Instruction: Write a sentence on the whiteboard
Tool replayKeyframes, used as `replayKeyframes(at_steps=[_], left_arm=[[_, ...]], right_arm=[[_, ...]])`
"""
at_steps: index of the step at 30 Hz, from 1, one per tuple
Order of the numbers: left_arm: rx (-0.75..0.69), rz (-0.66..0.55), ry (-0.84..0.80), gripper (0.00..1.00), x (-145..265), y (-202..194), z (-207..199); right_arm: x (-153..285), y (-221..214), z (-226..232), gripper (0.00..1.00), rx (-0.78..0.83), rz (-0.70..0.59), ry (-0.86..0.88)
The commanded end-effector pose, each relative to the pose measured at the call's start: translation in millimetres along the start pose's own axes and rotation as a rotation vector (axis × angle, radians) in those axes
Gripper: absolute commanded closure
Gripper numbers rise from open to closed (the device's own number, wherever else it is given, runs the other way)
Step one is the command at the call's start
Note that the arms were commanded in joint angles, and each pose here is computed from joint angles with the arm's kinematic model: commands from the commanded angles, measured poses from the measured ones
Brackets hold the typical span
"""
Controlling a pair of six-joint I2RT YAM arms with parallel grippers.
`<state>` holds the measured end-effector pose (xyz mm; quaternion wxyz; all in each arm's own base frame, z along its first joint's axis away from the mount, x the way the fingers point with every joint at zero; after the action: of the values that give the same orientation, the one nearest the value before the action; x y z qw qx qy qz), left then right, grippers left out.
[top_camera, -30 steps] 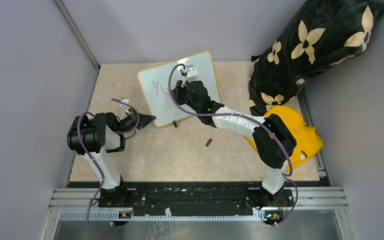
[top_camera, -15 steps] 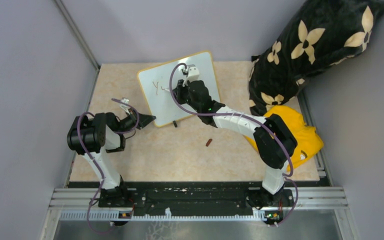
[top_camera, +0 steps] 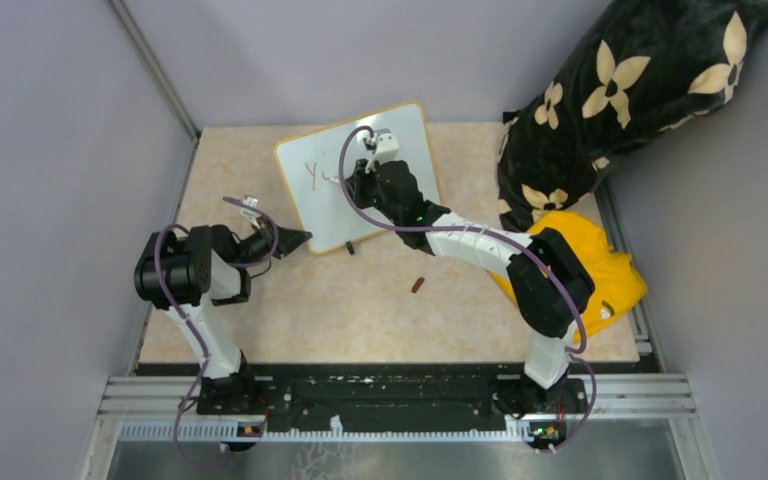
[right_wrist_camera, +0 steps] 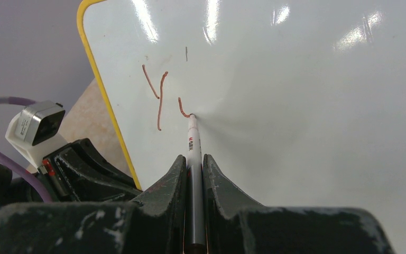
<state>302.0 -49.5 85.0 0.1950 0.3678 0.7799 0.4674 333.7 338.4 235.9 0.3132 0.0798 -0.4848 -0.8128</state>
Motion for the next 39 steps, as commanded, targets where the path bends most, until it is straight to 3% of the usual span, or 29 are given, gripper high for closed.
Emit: replayKeyframes(at_steps=[1,17,39], left_arm=[[-0.011,0.007,-0.007,1.00,-1.2,-0.1,-1.7],[-0.012,0.007,-0.007,1.00,-1.4,0.4,-1.6],[-0.009,0.009,-0.007,1.00,-1.5,-0.3,-1.6]], right_arm=[[-0.3,42.4,11.9,1.00,-0.013,-0.140,0.027],[2.9,49.4,19.5,1.00,-0.024,-0.181,0.090],[-6.5,35.0,23.9,1.00,-0.019,-0.067,0.140]])
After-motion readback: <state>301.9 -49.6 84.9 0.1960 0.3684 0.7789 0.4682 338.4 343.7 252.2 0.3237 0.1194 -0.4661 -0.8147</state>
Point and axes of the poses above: each gripper's point midway between its finger pads, its own x axis back along the fingers, its own z axis along the line the jaws close on, y = z × x, the point moved 9 cm from there along x, back along the fingers, and after that the axes turned 12 degrees about -x, right-handed, at the moved point
